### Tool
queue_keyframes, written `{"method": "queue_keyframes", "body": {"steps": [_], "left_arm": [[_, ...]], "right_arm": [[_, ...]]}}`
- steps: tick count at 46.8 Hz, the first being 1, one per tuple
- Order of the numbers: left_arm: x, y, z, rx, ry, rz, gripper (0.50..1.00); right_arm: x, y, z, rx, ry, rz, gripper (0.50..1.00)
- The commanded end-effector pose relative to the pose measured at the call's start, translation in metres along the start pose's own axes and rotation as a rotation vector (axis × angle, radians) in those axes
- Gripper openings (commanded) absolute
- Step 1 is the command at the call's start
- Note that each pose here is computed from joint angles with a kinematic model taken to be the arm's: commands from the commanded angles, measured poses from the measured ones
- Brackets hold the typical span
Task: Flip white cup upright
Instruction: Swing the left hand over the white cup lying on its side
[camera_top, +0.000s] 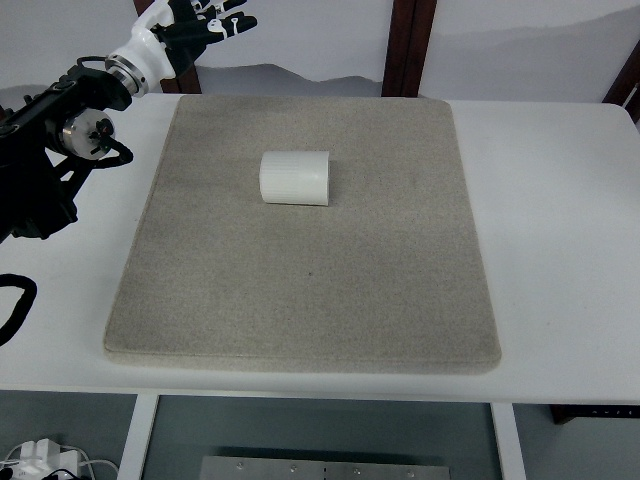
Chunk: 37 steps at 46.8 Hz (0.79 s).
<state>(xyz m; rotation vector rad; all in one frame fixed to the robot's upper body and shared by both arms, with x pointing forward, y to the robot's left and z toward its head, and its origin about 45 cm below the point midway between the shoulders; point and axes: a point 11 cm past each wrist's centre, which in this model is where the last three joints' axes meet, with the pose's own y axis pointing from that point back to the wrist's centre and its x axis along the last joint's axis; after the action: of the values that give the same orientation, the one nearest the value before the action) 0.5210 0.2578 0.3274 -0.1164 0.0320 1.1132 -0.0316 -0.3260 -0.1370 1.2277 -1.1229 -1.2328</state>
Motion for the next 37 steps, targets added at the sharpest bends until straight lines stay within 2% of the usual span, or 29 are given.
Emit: {"method": "queue_keyframes", "body": {"steps": [1, 9, 16, 29, 37], "left_arm": [[-0.013, -0.001, 0.000, 0.026, -0.106, -0.064, 0.992], [-0.032, -0.001, 0.010, 0.045, -0.279, -0.165, 0.992], [-0.052, 0.002, 0.004, 0.096, -0.507, -0.275, 0.990], [-0.067, 0.012, -0.016, 0.218, -0.796, -0.413, 0.992], [-0.071, 0.012, -0.027, 0.347, -0.903, -0.438, 0.988]], "right_arm": [[0.000, 0.000, 0.000, 0.000, 0.000, 0.000, 0.952], [0.000, 0.000, 0.000, 0.000, 0.000, 0.000, 0.952], [0.000, 0.000, 0.000, -0.001, 0.001, 0.000, 0.952], [0.000, 0.000, 0.000, 0.000, 0.000, 0.000, 0.952], [0.000, 0.000, 0.000, 0.000, 0.000, 0.000, 0.952]]}}
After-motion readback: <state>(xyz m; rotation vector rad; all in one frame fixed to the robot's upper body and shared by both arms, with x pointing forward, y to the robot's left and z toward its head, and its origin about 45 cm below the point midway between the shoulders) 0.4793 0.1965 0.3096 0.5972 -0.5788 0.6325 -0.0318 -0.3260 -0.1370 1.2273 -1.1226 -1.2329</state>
